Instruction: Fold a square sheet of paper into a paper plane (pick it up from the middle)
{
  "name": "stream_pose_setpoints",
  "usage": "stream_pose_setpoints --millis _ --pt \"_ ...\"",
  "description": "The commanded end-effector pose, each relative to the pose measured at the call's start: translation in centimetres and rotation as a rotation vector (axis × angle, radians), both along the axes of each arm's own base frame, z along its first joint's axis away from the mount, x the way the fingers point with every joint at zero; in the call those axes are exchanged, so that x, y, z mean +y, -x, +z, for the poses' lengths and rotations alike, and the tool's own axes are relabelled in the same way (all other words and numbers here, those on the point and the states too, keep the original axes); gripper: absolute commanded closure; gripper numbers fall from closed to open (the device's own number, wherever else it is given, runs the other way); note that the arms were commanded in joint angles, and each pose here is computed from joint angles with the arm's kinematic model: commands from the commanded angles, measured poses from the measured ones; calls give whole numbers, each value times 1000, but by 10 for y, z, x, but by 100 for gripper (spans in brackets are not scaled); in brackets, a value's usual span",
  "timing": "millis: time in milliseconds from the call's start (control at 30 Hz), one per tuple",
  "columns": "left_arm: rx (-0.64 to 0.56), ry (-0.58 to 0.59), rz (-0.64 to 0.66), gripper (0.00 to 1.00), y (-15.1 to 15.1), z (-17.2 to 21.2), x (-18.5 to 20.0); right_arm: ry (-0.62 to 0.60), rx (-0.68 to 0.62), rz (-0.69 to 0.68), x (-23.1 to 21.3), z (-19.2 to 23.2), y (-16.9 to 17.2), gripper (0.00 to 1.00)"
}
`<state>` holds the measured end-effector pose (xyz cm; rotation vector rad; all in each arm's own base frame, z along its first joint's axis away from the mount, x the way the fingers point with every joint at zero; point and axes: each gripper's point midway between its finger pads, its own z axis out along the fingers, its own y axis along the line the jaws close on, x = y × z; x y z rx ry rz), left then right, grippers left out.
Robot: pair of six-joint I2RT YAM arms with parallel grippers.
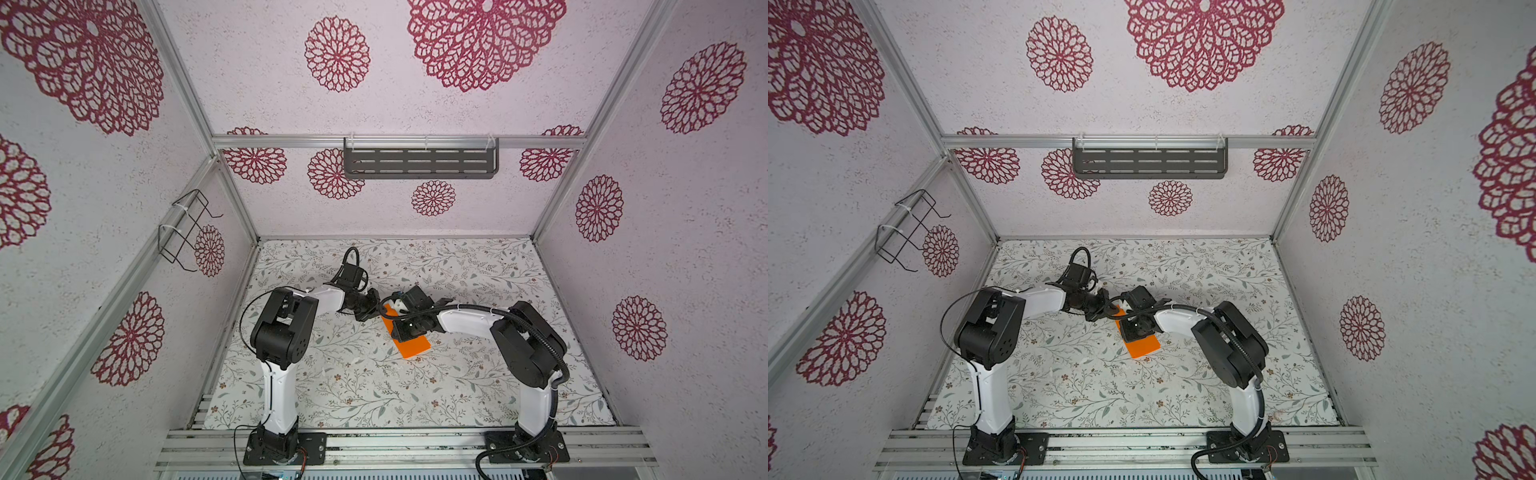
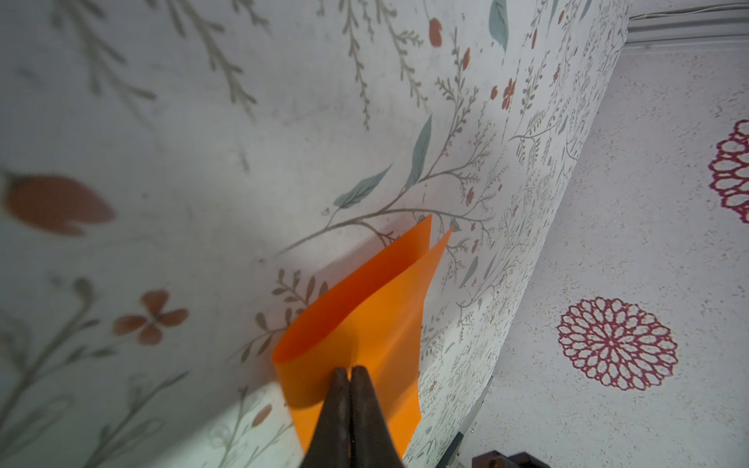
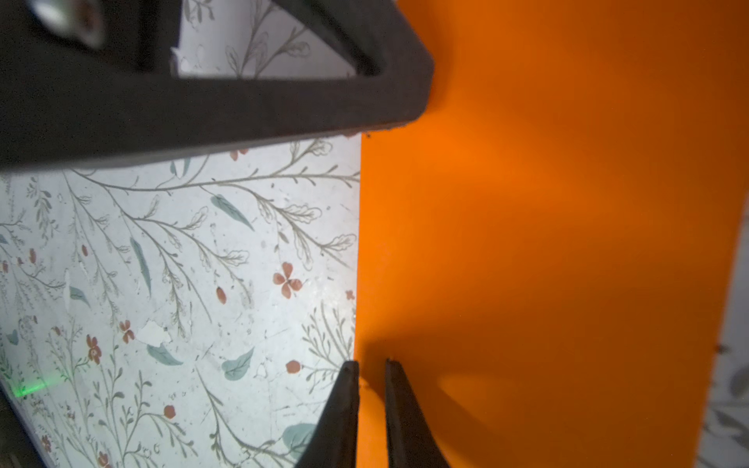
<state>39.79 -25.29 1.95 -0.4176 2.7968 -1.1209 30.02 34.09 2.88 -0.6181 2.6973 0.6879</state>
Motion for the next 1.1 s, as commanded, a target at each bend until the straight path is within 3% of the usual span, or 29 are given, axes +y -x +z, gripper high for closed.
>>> stream_pose_setpoints --millis 0,500,1067 --pt "8 -50 -5 95 7 -5 6 37 28 -17 -7 -6 2 82" --pt "64 -128 10 97 15 -29 18 61 -5 15 -9 5 10 82" --pt "85 -151 9 97 18 -36 22 51 89 68 -19 3 52 88"
